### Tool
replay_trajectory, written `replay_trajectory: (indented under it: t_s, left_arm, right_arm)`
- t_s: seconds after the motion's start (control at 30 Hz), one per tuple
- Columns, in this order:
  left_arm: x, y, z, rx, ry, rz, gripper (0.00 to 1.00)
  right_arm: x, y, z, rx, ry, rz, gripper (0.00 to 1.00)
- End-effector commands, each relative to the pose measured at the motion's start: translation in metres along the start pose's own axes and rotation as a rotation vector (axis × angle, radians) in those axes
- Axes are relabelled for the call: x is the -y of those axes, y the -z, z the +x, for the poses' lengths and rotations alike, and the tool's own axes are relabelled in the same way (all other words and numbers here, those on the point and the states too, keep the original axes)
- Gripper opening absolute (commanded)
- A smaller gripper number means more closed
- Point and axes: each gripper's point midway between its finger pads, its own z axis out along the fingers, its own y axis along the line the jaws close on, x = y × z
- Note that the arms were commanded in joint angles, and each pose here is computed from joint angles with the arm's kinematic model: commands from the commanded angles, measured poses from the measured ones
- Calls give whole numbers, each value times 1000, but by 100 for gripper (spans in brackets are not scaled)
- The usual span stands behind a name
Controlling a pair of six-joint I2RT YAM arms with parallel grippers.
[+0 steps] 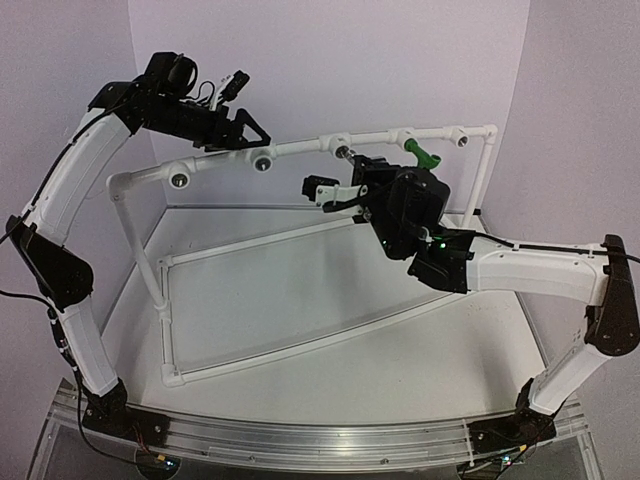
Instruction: Install the water faucets
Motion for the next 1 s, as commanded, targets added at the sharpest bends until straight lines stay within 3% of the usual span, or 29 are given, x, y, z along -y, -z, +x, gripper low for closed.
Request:
replay_trajectory:
  t_s: [0.0,0.27,0.4,0.97]
  left_arm:
    - [5,-4,27,-99,107,30,82]
    - [17,-11,29,-107,157,77,59]
    - [20,-12,33,-122,171,81,54]
    - [14,-16,40,-121,196,60,59]
  right_arm:
    - [32,8,9,-17,-82,62,0]
    - [28,12,12,-16,-76,49,0]
    - [26,12,11,-3,-78,46,0]
    - [16,-9,10,20,-83,61,0]
